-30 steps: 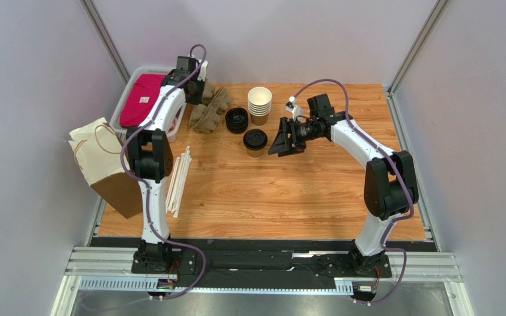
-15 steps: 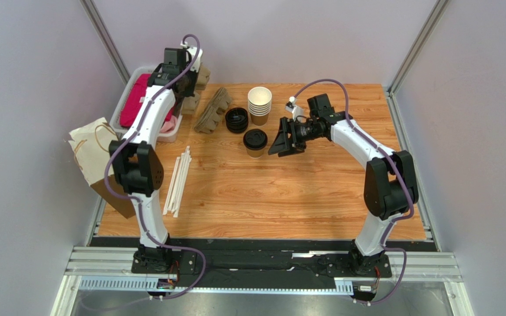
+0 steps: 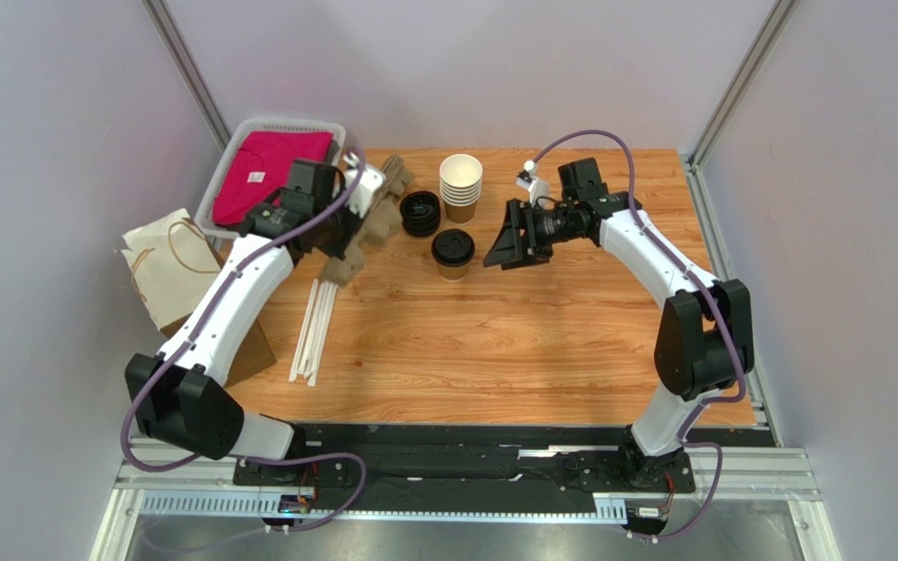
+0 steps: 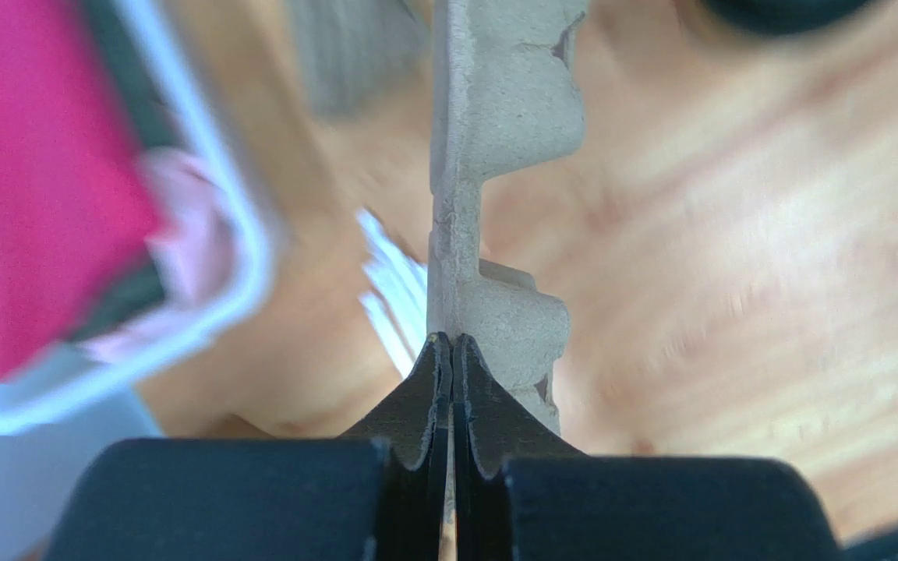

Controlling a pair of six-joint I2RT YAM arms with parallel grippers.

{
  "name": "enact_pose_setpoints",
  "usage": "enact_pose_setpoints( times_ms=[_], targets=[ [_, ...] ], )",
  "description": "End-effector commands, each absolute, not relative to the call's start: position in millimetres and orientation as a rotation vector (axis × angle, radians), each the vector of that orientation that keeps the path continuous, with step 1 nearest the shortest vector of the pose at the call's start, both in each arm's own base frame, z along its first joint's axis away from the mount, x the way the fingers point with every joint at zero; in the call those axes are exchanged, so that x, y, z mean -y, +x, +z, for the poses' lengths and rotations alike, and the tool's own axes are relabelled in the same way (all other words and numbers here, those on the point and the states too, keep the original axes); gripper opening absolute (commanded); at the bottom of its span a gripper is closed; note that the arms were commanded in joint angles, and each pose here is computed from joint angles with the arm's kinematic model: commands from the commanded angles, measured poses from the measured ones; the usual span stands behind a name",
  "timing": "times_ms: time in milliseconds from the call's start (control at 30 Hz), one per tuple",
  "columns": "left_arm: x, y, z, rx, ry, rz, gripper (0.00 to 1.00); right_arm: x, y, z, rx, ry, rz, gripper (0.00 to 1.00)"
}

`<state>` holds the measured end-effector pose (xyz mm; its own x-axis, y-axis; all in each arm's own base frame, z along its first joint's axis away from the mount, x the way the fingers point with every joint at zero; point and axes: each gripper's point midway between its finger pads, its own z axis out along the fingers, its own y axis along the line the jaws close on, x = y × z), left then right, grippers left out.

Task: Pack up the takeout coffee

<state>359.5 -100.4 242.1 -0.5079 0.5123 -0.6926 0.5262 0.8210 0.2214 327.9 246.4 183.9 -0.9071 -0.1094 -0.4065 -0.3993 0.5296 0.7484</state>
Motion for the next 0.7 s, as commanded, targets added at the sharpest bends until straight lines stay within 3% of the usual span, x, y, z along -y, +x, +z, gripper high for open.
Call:
enact_pose_setpoints(
  times_ms=[0,300,533,600,667],
  targets=[
    [111.0,317.9,177.4,-2.342,0.908,-0.052,0.0,-240.9,328.3,221.7,-2.357,-0.485,1.297,0.7],
    [102.8,322.0,134.9,-2.313,0.94,0.233,0.0,-233.2,335.0,218.8,-2.366,-0.449,1.291,0.71],
    [127.3,298.3,102.2,-2.352,1.086,0.192,0.02,-229.3,340.8,215.9,-2.375,-0.429,1.281,0.71],
    [136.3,280.1,90.4,-2.426,1.161,0.076,0.31,-225.6,342.7,215.7,-2.375,-0.419,1.277,0.71],
    [142.1,270.1,90.6,-2.443,1.196,0.004,0.43,-222.0,344.0,215.3,-2.378,-0.405,1.278,0.72]
  ],
)
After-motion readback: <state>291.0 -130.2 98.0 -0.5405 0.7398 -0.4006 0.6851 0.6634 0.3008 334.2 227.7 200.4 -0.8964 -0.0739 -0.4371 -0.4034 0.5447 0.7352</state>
